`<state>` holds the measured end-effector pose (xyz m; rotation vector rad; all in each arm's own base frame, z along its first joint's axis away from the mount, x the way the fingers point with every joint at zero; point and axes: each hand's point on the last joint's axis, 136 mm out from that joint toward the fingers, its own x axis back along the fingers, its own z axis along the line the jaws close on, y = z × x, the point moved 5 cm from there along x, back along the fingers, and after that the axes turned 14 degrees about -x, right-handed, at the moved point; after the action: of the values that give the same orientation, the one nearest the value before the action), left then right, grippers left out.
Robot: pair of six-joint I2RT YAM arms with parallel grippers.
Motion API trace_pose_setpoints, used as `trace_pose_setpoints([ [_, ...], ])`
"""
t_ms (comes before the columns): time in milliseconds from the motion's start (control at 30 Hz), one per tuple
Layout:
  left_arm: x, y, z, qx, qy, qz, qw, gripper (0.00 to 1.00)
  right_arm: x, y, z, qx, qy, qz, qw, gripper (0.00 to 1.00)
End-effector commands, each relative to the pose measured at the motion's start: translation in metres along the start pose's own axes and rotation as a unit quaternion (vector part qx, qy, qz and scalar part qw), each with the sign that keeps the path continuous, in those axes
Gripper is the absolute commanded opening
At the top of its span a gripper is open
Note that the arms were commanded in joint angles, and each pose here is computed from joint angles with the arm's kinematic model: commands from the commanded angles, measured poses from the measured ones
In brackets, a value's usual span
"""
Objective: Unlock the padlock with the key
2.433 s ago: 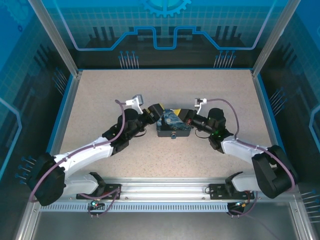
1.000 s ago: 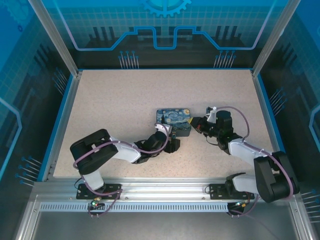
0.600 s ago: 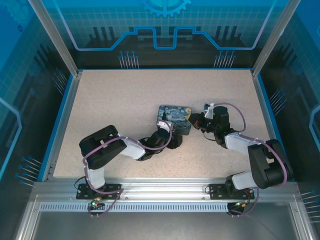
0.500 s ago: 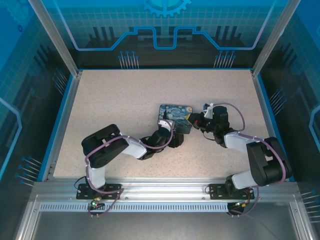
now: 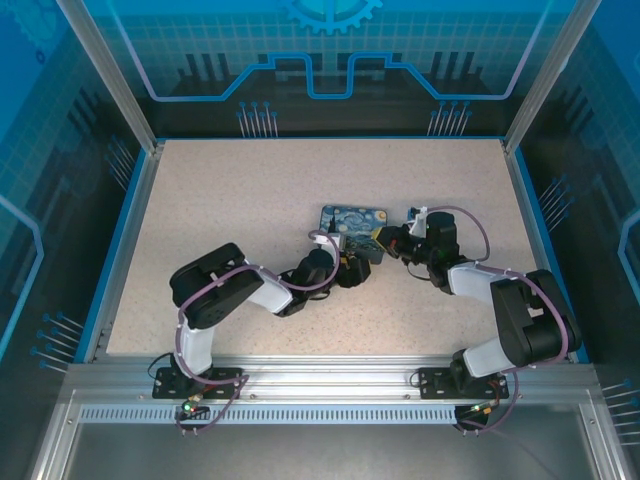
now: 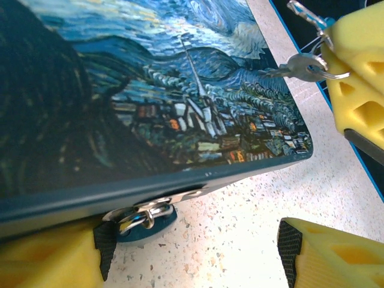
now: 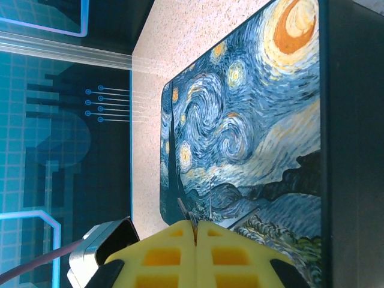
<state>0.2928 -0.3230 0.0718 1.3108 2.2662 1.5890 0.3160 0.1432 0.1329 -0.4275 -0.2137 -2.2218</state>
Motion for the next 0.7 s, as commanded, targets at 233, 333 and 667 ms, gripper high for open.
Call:
trace_pose_setpoints([
  [233, -0.011, -0.01, 0.009, 0.023, 0.015, 0.006, 1.0, 0.69, -0.002, 0.007, 0.001, -0.004, 0.004, -0.01, 1.0, 0.0],
  [333, -0.014, -0.011, 0.011, 0.027, 0.023, 0.003, 0.999, 0.65, -0.002, 0.008, 0.0, -0.005, 0.003, -0.01, 1.0, 0.0],
  [667, -0.015, -0.017, 0.007, 0.023, 0.07, -0.018, 0.997, 0.51, -0.002, 0.009, 0.001, -0.007, 0.003, -0.01, 1.0, 0.0],
])
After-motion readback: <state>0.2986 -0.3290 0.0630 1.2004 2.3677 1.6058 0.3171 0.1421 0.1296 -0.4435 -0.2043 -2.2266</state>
